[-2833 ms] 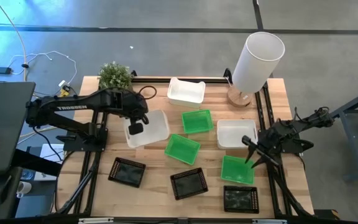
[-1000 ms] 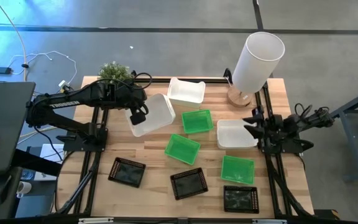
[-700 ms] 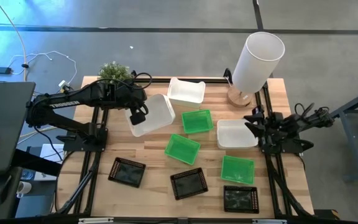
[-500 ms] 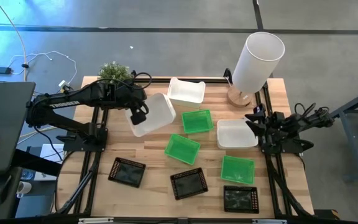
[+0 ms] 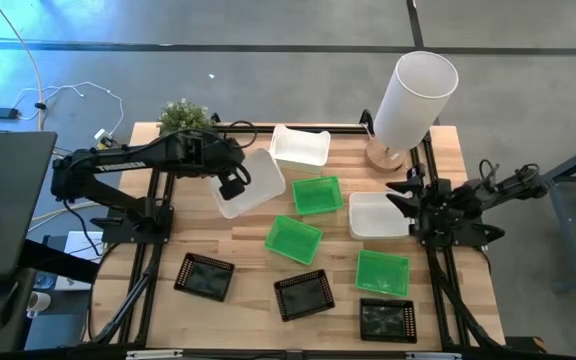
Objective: Stack baskets by color
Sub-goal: Stack the bottom left white bin on the bottom right white bin
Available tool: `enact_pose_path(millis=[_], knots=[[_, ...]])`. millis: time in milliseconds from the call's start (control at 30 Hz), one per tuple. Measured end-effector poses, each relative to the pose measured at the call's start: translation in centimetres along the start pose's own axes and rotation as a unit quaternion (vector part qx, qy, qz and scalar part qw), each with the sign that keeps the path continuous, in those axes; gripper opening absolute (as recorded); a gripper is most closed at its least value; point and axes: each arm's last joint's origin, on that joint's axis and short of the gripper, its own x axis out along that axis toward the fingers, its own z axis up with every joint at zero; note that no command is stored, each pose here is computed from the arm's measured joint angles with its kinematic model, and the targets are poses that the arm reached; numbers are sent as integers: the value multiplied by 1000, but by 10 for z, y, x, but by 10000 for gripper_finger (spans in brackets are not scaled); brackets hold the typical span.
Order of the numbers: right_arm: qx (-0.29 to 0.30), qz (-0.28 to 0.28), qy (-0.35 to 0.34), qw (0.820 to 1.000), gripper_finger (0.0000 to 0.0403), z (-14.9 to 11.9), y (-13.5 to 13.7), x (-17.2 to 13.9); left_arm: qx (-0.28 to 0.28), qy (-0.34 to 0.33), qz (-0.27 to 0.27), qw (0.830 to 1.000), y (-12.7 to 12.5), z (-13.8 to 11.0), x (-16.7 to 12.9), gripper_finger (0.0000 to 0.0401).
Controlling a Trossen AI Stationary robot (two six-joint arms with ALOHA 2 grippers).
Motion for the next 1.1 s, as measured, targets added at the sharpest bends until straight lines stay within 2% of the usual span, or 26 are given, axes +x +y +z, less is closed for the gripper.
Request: enact_pose_path(millis=[300,467,667,833,967,1100], knots=[[-53,-50,96,993,124,11,13,33,3,25,54,998,-7,5,20,0],[-98,-79,144,982,124,15,21,54,0,29,69,997,-13,6,25,0],[-137,-102,181,969,124,13,31,80,-1,13,86,996,-23,5,20,0],[-150,-119,203,960,124,8,35,105,4,-8,115,993,-31,4,15,0],[-161,-130,218,954,125,4,37,125,8,-19,118,993,-38,3,11,0],[-168,-135,231,949,137,-1,39,146,17,-38,143,989,-44,2,7,0]])
